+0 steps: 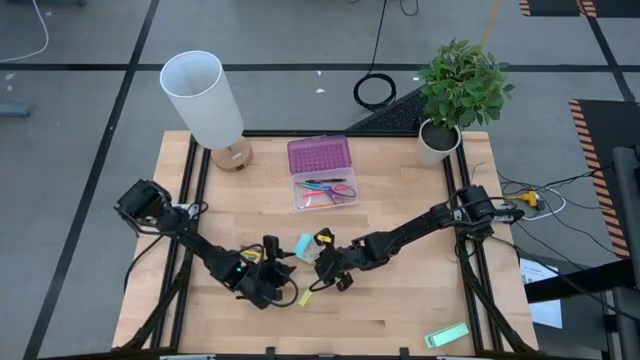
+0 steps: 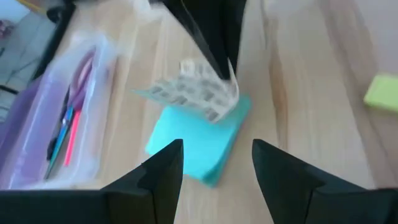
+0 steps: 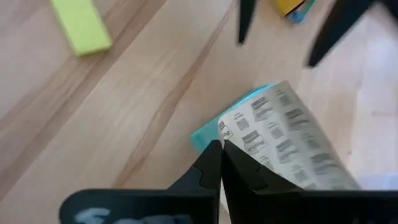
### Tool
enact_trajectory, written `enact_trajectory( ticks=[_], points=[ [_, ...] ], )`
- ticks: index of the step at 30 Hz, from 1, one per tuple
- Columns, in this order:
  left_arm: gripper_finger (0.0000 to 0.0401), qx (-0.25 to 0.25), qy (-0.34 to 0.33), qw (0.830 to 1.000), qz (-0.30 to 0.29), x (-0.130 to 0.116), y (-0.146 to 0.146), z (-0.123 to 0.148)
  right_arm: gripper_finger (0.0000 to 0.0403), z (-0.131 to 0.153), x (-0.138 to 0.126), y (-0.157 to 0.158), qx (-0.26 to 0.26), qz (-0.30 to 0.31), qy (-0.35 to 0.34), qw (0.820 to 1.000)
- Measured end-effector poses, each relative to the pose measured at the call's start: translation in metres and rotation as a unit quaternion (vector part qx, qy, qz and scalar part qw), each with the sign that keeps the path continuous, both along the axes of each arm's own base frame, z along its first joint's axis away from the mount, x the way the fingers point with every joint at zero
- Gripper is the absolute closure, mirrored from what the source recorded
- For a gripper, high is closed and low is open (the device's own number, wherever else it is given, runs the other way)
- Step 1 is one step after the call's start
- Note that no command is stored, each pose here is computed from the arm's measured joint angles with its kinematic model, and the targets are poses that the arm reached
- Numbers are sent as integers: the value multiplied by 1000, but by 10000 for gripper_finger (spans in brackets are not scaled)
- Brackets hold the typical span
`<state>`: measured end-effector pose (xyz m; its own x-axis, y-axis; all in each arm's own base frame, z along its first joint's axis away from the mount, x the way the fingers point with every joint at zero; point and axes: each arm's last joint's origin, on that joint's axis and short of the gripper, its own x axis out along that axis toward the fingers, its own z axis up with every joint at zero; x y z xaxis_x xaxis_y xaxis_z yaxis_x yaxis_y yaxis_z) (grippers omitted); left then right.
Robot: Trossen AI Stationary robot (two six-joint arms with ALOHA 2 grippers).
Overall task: Pack school essentials
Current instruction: Put the blue sticky notes into the purple supply box
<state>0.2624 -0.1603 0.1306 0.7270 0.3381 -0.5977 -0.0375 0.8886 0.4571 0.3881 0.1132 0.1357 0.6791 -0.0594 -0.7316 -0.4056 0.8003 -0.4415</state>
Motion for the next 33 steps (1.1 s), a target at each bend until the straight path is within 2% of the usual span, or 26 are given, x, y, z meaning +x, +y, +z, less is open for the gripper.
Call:
enact_trajectory(
  ticks=[6, 13, 15, 18, 21, 24, 28, 33],
  points=[
    [206, 5, 43, 999, 33, -8, 8, -7, 401, 4, 0, -1, 1, -2, -7, 1000],
    [206, 18, 73, 997, 13, -6, 14, -8, 401, 4, 1, -5, 0, -4, -3, 1000],
    [206, -11, 83, 996, 24, -1, 22, -9, 401, 4, 1, -5, 0, -5, -3, 1000],
    [206, -92, 100, 989, 56, 9, 39, -11, 401, 4, 1, -5, -4, -1, -3, 1000],
    [206, -136, 110, 982, 75, 15, 51, -12, 401, 4, 0, -5, -5, 0, -1, 1000],
    [206, -157, 113, 978, 77, 18, 55, -12, 401, 4, 0, -5, -5, 0, 1, 1000],
    [209, -174, 111, 977, 51, 21, 52, -12, 401, 3, 0, -5, -4, -2, 3, 1000],
    [251, -192, 109, 975, 10, 23, 46, -11, 400, 3, -1, -5, 0, -7, 8, 1000]
  ],
)
